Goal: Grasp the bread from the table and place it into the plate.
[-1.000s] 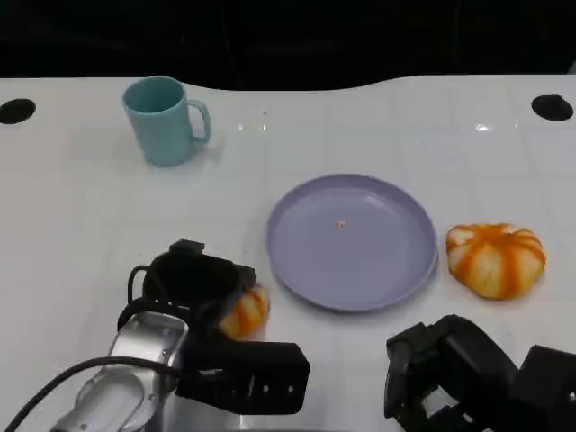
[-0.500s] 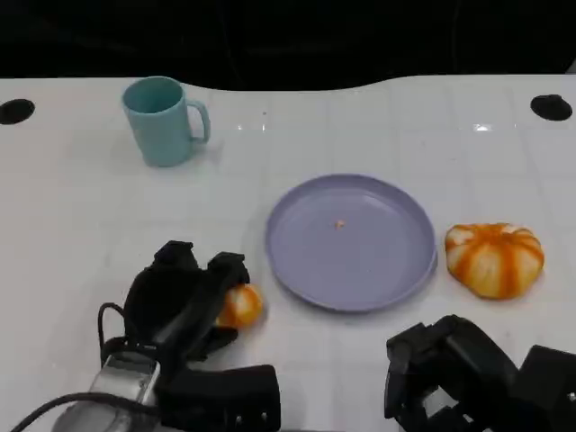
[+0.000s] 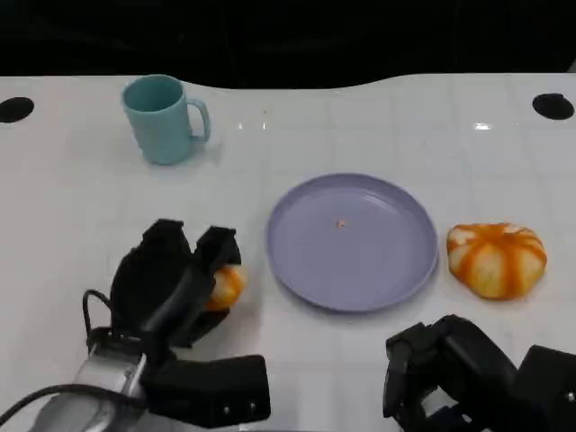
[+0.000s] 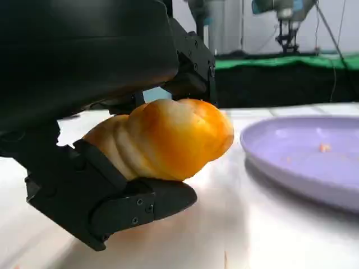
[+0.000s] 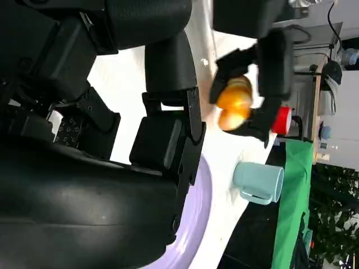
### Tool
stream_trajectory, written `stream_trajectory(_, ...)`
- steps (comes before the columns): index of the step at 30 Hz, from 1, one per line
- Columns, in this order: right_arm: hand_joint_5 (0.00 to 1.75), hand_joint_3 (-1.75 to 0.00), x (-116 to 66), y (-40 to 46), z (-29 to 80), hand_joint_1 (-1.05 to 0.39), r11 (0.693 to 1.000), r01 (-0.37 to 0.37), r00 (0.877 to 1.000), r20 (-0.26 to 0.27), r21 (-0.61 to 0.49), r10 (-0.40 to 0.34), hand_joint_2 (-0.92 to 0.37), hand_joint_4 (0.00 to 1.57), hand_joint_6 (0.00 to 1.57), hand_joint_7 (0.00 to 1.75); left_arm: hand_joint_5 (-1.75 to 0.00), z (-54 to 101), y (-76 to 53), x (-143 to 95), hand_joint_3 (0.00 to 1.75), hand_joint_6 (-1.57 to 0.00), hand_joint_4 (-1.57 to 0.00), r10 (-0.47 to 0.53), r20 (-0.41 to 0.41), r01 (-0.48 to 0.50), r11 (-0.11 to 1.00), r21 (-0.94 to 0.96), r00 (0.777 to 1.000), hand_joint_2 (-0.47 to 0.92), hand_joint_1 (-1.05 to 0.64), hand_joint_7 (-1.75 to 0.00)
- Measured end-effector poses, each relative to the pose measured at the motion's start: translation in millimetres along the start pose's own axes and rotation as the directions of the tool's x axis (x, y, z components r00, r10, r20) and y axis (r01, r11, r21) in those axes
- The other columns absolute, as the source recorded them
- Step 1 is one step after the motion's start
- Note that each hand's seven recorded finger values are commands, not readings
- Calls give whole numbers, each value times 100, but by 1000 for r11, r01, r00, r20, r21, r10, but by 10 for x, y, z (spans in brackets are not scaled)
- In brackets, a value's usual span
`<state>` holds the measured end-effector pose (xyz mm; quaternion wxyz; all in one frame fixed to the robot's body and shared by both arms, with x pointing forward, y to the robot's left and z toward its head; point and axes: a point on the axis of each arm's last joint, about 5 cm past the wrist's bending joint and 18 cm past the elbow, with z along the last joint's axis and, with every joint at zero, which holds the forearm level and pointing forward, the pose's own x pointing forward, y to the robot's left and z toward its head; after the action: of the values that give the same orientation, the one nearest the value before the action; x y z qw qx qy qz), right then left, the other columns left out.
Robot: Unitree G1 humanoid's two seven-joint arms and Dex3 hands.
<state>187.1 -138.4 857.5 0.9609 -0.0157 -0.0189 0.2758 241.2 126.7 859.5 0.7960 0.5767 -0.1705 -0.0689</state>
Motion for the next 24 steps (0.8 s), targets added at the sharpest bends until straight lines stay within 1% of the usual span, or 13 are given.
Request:
stream_trajectory(1,132,-140,0,0,-1,-105,1000,0,1000,0,0,0,-8,153,157,105,-175,-1,13,6,108,-55,-84,4,1,-4,1000,-1,1000,58,-26,-173)
stream_trajectory(2,132,-140,2,1,-4,-105,1000,0,1000,-2,1,0,-9,153,157,105,-175,6,83,37,107,-55,-84,26,13,-26,1000,-6,1000,58,-27,-174)
stream_trajectory(4,132,-140,3,1,-5,-105,1000,0,1000,-2,1,0,-9,153,157,106,-175,15,116,47,102,-56,-84,28,19,-28,1000,-13,999,59,-27,-174)
stream_trajectory(7,132,-140,4,2,-5,-105,1000,1,1000,-2,1,-1,-9,153,157,106,-175,26,182,74,97,-55,-83,50,35,-49,999,-19,998,58,-26,-175)
stream_trajectory(10,133,-139,3,2,-4,-105,1000,2,1000,0,0,-2,-10,152,157,106,-175,34,214,86,92,-54,-79,67,44,-66,998,-23,997,56,-24,-175)
stream_trajectory(12,133,-137,3,2,-5,-105,1000,2,1000,2,-1,-2,-10,152,157,107,-175,48,226,92,82,-54,-78,74,59,-73,997,-32,995,57,-24,-175)
stream_trajectory(14,132,-135,5,1,-17,-105,1000,1,1000,-4,1,-1,-10,153,157,106,-175,72,252,106,78,-54,-78,84,78,-81,996,-47,993,59,-23,-175)
stream_trajectory(15,132,-135,6,0,-22,-105,1000,-1,1000,-7,3,1,-11,153,157,106,-175,85,269,121,78,-55,-78,84,90,-79,995,-55,992,60,-23,-175)
stream_trajectory(17,130,-134,9,-3,-31,-105,1000,-7,1000,-7,4,7,-13,153,157,104,-175,116,304,166,88,-56,-81,91,112,-83,993,-81,990,56,-23,-175)
stream_trajectory(18,130,-134,7,-3,-40,-105,1000,-9,1000,-5,2,9,-13,153,157,104,-175,142,326,201,90,-56,-82,101,125,-89,991,-99,987,56,-24,-175)
stream_trajectory(22,130,-131,5,-2,-44,-105,1000,-10,1000,4,-7,10,-14,154,157,104,-175,256,398,331,92,-57,-83,124,176,-95,982,-162,977,51,-24,-175)
stream_trajectory(24,130,-128,4,-2,-45,-105,1000,-9,1000,4,-5,9,-16,154,157,102,-175,295,412,377,98,-61,-86,124,194,-90,980,-176,973,46,-24,-175)
